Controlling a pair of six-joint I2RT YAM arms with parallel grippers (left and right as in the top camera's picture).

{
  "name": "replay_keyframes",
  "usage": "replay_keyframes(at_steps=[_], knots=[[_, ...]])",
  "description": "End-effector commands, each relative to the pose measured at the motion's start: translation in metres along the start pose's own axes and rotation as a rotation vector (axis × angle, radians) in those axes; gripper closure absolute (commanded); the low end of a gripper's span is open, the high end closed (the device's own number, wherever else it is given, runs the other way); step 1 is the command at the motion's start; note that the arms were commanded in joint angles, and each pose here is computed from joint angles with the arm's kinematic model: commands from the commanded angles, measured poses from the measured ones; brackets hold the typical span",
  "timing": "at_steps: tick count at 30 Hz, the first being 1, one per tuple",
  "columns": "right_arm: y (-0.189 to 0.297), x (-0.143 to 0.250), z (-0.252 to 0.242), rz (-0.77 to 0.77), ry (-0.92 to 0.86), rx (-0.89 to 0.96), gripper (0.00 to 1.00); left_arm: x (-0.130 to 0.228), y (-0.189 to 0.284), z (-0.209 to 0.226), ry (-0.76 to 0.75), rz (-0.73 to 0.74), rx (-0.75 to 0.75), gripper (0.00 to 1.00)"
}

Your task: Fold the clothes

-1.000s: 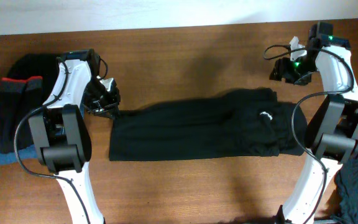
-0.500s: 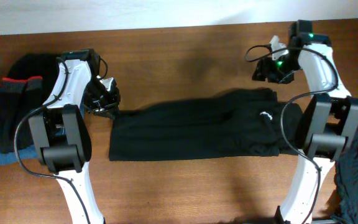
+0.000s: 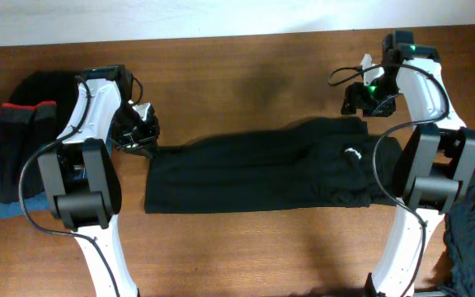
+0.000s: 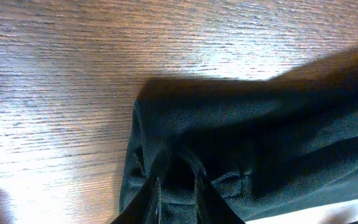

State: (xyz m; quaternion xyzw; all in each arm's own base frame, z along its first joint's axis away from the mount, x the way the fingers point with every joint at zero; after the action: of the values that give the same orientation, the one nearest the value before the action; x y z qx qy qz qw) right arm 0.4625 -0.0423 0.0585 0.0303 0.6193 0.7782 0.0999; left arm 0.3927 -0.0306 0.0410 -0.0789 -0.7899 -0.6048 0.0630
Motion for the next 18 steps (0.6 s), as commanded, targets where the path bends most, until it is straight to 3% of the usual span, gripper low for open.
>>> replay_keyframes(at_steps=[1,8,10,15,18], knots=[[-0.019,0.015,-0.010,0.064,-0.021,0.015,0.36,-0.001,0.016,-0.002,-0.018,-0.043,-0.011,0.81],[-0.032,0.023,-0.013,0.089,-0.026,0.015,0.37,0.000,0.016,-0.002,-0.017,-0.043,-0.010,0.81],[-0.033,0.021,-0.013,0.078,-0.024,0.015,0.42,0.000,0.016,-0.002,-0.017,-0.043,-0.010,0.81],[-0.033,0.014,-0.013,0.052,-0.018,0.014,0.67,0.000,0.016,-0.002,-0.017,-0.043,-0.010,0.81],[-0.033,0.009,-0.013,0.031,-0.013,0.014,0.75,0.000,0.016,-0.002,-0.017,-0.043,-0.010,0.81]])
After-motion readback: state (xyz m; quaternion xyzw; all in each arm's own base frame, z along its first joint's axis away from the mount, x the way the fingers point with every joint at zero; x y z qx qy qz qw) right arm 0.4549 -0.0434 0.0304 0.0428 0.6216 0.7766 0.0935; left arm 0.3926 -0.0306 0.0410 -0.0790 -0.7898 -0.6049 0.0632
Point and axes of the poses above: each gripper's point midway between its finger pads, its own y axis back along the fingers, its own z axis along the line the jaws close on, x = y × z, the point moved 1 cm from there along y, back along the fingers, and after that the axes turned 8 degrees about -y, right-handed, at the moved point
